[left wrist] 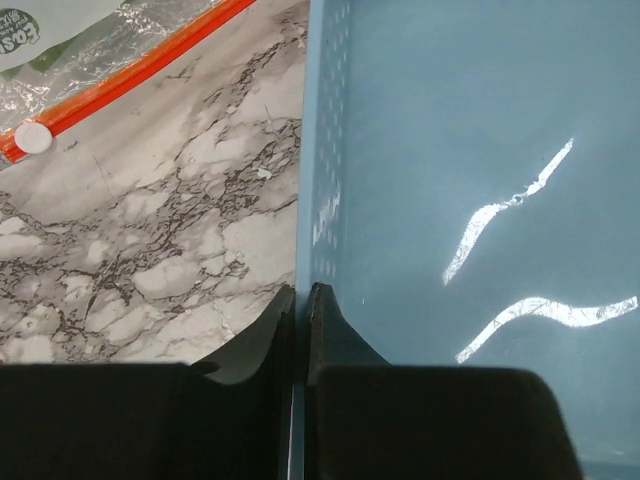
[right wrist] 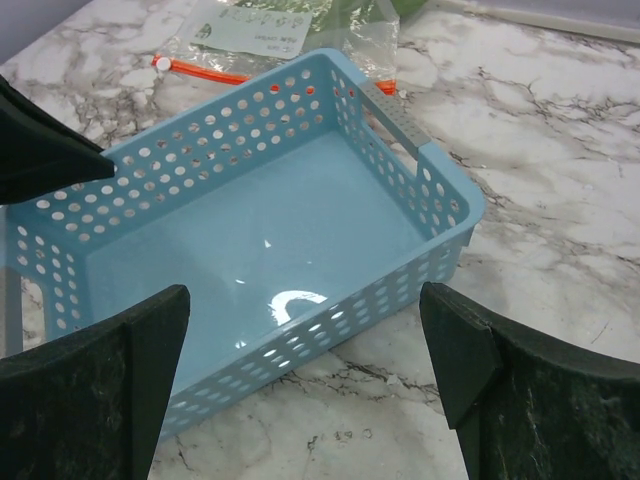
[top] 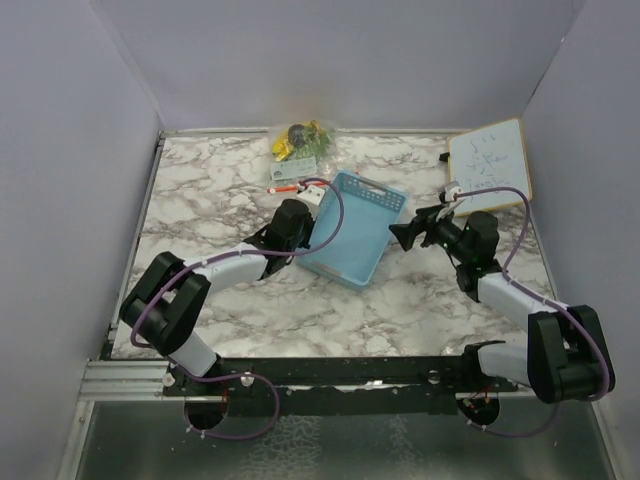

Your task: Open the zip-top bag and remove the fake food

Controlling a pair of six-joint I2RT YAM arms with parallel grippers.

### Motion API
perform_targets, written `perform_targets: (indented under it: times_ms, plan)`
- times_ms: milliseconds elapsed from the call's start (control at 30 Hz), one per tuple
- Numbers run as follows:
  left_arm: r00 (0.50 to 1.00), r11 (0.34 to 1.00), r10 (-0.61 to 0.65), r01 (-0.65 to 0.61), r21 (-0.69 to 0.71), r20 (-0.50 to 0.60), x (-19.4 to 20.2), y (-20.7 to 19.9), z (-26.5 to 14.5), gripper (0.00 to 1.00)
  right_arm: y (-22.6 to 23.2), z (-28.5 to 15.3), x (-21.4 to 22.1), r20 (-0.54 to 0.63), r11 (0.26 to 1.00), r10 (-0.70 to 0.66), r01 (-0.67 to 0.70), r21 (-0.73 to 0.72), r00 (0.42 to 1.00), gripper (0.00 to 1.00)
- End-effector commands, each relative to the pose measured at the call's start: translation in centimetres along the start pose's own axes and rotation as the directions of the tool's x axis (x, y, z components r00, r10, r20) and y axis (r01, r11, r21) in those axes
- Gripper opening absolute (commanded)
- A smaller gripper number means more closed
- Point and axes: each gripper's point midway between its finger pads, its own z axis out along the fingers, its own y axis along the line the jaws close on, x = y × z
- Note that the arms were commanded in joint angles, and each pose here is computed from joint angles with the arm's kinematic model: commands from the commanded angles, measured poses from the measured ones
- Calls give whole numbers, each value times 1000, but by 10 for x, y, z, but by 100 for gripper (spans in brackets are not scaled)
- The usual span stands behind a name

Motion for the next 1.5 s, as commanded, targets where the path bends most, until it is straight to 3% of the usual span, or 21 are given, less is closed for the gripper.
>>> perform_targets:
  times_ms: [0,67,200,267,333,467,800,933,1000,1200,1400,1467]
  plan:
    - [994,997,-62,58,-47,-88,19,4,-1,9,9,8,-11,39,998,-16,18,-65,999,99]
    - [993,995,-65,57,-78,-101,23,7,1,16,11,9,-10,37,997,-10,13,-80,999,99]
    - [991,996,-29,17,-89,-131,32,8,8,46,13,6,-9,35,996,-16,19,-88,999,99]
    - [989,994,-19,3,-106,-146,39,10,13,50,9,5,-9,34,998,-19,20,-55,999,99]
    - [988,993,-13,-6,-119,-156,41,11,16,44,3,3,-7,20,999,-26,26,-20,999,99]
    - [991,988,-21,1,-152,-130,26,14,13,0,-2,3,-12,18,999,-33,32,5,999,99]
    - [995,971,-51,71,-227,89,-68,42,-50,0,5,3,-12,15,999,-21,22,-28,1000,99]
    - [984,941,-96,139,-309,151,-81,74,-72,0,8,7,-13,15,998,-7,8,-55,1000,99]
    - [974,910,-163,211,-358,160,-76,100,-79,0,9,10,-14,13,998,-6,6,-69,1000,99]
    - [885,708,-402,463,-533,235,-43,187,-105,0,11,13,-11,0,996,-3,3,-90,1000,99]
    - [811,487,-521,538,-688,265,5,243,-122,0,16,12,-6,-9,993,-4,3,-121,1000,99]
    - [796,462,-547,546,-699,260,19,253,-120,0,15,11,-6,-8,993,-2,1,-114,1000,99]
